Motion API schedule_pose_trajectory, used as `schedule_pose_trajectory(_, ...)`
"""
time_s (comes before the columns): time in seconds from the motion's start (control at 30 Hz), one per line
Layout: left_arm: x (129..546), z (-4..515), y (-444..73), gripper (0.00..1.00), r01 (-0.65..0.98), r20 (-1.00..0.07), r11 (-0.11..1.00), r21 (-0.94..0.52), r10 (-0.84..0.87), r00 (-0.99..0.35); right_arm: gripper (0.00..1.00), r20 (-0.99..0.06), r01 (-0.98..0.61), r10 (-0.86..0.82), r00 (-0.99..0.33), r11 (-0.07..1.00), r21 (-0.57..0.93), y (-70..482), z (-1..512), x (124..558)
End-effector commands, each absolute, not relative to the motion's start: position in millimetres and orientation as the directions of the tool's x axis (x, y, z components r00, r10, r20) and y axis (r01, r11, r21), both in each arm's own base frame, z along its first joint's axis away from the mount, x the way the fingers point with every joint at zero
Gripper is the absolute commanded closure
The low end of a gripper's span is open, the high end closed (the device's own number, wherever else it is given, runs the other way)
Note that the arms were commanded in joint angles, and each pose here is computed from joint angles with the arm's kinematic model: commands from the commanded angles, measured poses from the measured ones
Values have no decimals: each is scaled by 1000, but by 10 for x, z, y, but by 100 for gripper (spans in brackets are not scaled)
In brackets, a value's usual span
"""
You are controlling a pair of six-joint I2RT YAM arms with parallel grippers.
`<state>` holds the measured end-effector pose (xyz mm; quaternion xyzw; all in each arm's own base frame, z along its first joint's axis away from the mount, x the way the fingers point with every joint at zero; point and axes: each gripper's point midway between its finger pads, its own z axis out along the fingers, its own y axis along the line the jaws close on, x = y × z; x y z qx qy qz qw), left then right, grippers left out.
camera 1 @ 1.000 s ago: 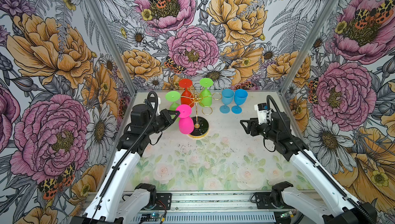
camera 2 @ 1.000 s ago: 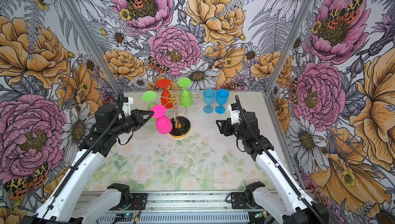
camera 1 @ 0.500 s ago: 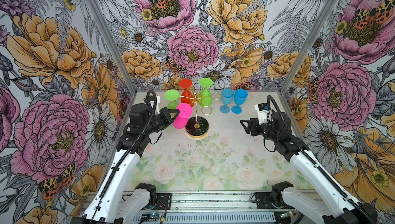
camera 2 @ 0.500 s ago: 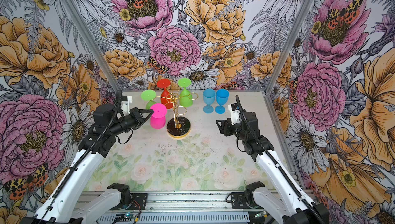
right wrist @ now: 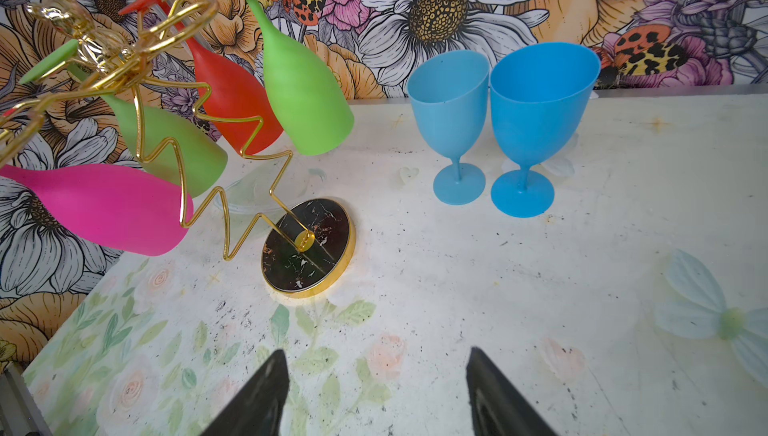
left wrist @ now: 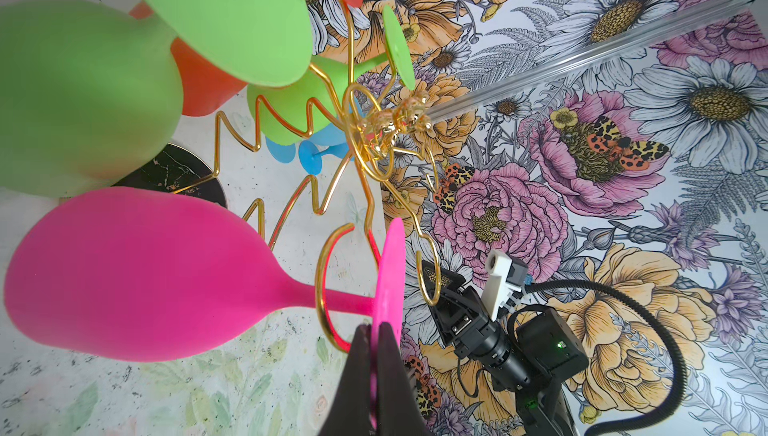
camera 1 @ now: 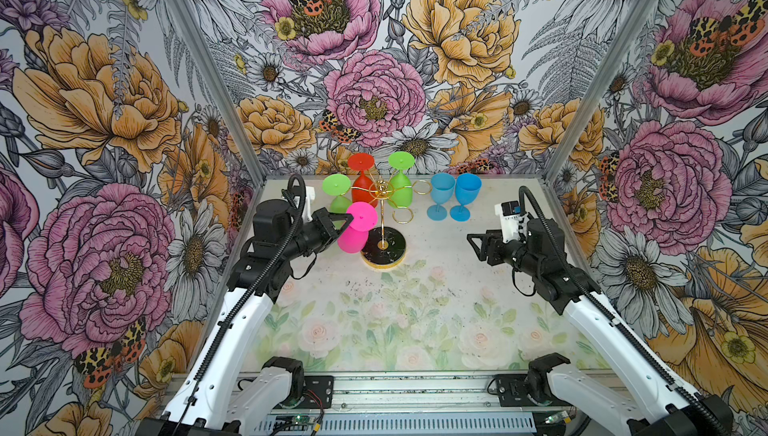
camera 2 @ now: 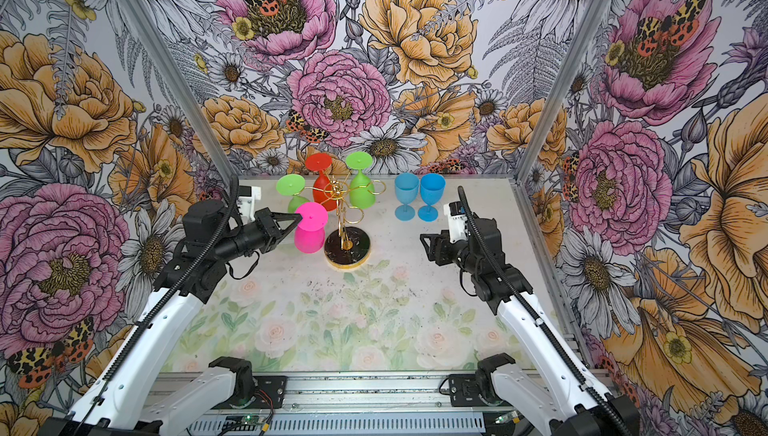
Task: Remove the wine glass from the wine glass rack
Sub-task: 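Close the left gripper on the magenta glass's foot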
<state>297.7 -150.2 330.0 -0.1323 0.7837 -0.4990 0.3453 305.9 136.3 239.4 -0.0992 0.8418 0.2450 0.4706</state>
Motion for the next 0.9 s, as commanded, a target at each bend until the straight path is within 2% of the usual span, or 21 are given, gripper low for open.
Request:
schedule_pose_trajectory(0.0, 2962, 3545, -1516, 99, 186, -418, 425, -886, -558, -717, 32, -854, -414, 63, -517, 855, 314, 1394, 2450, 3054)
schedule_pose_trajectory(0.53, 3019, 3643, -1592, 100, 169, -352, 351, -921, -564, -747, 32, -856, -418, 63, -513, 853, 314, 1400, 2466, 3052)
schedule_pose_trajectory(0.87, 3142, 3656, -1599, 100, 154, -337, 346, -926, -568, -751, 32, -856, -417, 63, -513, 854, 312, 1393, 2456, 3046)
